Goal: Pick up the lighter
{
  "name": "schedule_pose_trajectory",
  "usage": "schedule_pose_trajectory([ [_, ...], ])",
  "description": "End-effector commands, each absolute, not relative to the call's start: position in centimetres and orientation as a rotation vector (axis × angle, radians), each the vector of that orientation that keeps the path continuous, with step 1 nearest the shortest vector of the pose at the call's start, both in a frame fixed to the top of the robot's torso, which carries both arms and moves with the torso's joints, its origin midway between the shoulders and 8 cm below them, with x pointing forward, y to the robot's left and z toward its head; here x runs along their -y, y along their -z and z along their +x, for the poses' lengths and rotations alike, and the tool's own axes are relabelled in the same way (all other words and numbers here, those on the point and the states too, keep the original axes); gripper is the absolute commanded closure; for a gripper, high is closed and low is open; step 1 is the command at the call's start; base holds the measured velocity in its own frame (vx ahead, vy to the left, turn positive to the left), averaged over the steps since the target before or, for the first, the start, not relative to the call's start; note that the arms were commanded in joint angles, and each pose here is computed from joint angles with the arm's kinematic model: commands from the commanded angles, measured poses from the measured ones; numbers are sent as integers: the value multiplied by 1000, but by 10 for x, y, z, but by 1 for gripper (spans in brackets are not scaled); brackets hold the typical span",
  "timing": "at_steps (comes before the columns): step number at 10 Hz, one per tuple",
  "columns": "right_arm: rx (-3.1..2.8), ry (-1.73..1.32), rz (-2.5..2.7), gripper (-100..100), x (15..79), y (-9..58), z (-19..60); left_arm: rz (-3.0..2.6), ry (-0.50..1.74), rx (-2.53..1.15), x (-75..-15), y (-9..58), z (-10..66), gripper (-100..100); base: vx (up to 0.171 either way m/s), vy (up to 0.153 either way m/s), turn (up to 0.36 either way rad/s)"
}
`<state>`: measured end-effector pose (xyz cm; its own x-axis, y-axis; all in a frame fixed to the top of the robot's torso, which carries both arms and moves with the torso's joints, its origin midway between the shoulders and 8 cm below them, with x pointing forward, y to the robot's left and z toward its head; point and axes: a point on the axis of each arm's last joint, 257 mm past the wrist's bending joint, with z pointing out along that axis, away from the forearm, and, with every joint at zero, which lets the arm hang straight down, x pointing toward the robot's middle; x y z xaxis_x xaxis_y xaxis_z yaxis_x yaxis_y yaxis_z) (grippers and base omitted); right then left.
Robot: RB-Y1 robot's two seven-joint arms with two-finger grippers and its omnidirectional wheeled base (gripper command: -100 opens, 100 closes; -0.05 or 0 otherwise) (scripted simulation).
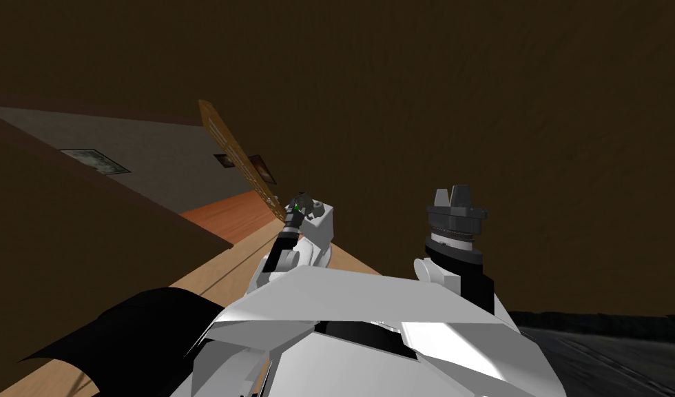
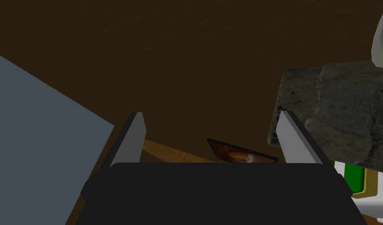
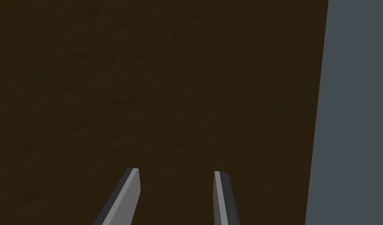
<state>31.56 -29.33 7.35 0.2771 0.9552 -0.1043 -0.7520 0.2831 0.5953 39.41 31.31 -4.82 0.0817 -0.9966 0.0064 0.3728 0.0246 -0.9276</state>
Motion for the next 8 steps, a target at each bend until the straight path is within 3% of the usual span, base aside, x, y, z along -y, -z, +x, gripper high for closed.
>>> schedule_pose_trajectory([
  [1,-497,-1207,482,0,293,-74,316,-1011,1305,-889,-316,59,399,-100,13,-5,72],
  [8,-497,-1207,482,0,293,-74,316,-1237,1329,-938,-323,102,412,-100,14,-5,68],
])
